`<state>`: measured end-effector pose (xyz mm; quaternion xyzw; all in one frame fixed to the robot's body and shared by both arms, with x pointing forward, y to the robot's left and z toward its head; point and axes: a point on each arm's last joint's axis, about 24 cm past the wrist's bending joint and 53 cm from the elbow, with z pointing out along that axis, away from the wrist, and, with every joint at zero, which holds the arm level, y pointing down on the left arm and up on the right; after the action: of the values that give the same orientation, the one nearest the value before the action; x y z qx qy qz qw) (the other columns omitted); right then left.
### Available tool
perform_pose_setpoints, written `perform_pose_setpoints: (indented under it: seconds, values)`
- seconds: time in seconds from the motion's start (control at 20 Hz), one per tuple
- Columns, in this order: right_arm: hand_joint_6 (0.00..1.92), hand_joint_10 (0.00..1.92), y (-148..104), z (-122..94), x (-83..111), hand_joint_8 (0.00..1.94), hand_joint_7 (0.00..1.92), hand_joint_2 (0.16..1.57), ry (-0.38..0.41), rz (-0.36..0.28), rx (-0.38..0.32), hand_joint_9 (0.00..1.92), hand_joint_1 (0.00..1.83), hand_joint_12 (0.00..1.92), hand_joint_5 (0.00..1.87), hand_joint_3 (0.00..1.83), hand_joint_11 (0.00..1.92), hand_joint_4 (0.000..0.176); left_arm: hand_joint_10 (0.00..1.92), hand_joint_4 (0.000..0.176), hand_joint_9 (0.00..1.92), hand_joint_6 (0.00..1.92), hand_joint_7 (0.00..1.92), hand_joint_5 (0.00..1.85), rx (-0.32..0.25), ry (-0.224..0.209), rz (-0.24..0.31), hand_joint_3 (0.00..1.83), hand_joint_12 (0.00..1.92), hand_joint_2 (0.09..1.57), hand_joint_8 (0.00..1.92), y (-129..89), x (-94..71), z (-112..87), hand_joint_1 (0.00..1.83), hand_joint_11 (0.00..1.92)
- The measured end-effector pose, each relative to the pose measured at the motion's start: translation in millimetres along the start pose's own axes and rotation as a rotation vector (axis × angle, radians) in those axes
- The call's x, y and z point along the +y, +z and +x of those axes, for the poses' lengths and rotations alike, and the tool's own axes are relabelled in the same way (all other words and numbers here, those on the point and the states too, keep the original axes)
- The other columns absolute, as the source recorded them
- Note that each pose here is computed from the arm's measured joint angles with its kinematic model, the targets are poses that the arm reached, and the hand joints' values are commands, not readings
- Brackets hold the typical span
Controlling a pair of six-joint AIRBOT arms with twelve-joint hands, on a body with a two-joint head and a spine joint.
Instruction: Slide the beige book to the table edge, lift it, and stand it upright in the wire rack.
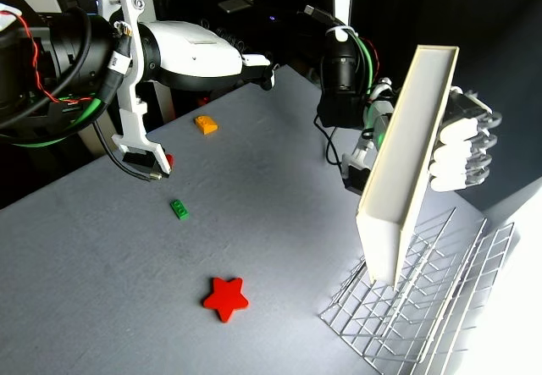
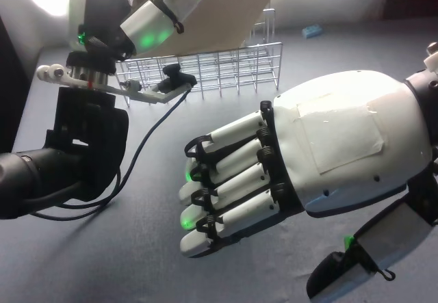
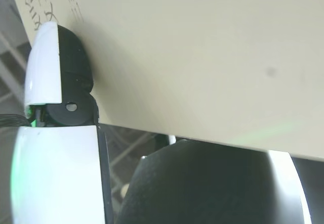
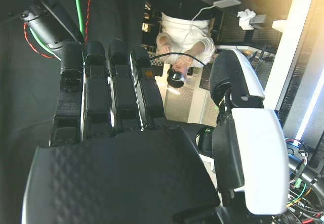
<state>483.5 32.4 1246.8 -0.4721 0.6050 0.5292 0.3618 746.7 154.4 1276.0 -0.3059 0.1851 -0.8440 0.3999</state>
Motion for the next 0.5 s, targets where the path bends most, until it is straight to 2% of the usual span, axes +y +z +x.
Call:
perform_pose_setpoints:
  seconds: [0.15, 0.25, 0.3, 0.45, 0.5]
  values:
    - [0.01, 0.01, 0.0, 0.0, 0.5, 0.00, 0.33, 1.18, 0.000, -0.002, 0.001, 0.33, 0.26, 0.87, 0.29, 0.00, 0.00, 0.000, 1.46, 0.000, 0.79, 1.15, 0.80, 0.80, 0.002, 0.007, -0.032, 0.00, 1.49, 1.19, 1.31, 2.8, 6.7, 0.8, 1.35, 0.68]
    - [0.01, 0.00, 0.1, 0.3, 0.8, 0.00, 0.34, 1.18, 0.000, -0.004, 0.002, 0.33, 0.28, 0.85, 0.30, 0.00, 0.00, 0.000, 1.47, 0.000, 0.78, 1.17, 0.79, 0.79, -0.004, 0.013, -0.067, 0.00, 1.49, 1.20, 1.32, 2.7, 16.0, 0.8, 1.35, 0.69]
    - [0.00, 0.00, 0.0, 0.2, 0.9, 0.00, 0.32, 1.18, 0.001, -0.004, 0.001, 0.31, 0.28, 0.82, 0.29, 0.00, 0.00, 0.000, 1.48, 0.000, 0.77, 1.18, 0.77, 0.78, -0.005, 0.018, -0.074, 0.00, 1.50, 1.20, 1.33, 3.1, 17.9, 1.3, 1.35, 0.68]
    - [0.00, 0.00, 0.0, 0.6, 1.2, 0.00, 0.32, 1.17, 0.000, -0.005, 0.002, 0.32, 0.30, 0.87, 0.28, 0.00, 0.00, 0.000, 1.54, 0.000, 0.73, 1.20, 0.73, 0.76, -0.001, 0.029, -0.081, 0.00, 1.54, 1.22, 1.41, 3.1, 20.0, 2.8, 1.34, 0.65]
    - [0.00, 0.00, 0.0, 0.6, 1.4, 0.00, 0.31, 1.18, 0.000, -0.006, 0.003, 0.32, 0.29, 0.86, 0.28, 0.00, 0.00, 0.000, 1.54, 0.000, 0.75, 1.13, 0.74, 0.80, -0.002, 0.033, -0.082, 0.00, 1.54, 1.21, 1.40, 4.0, 20.3, 3.0, 1.34, 0.66]
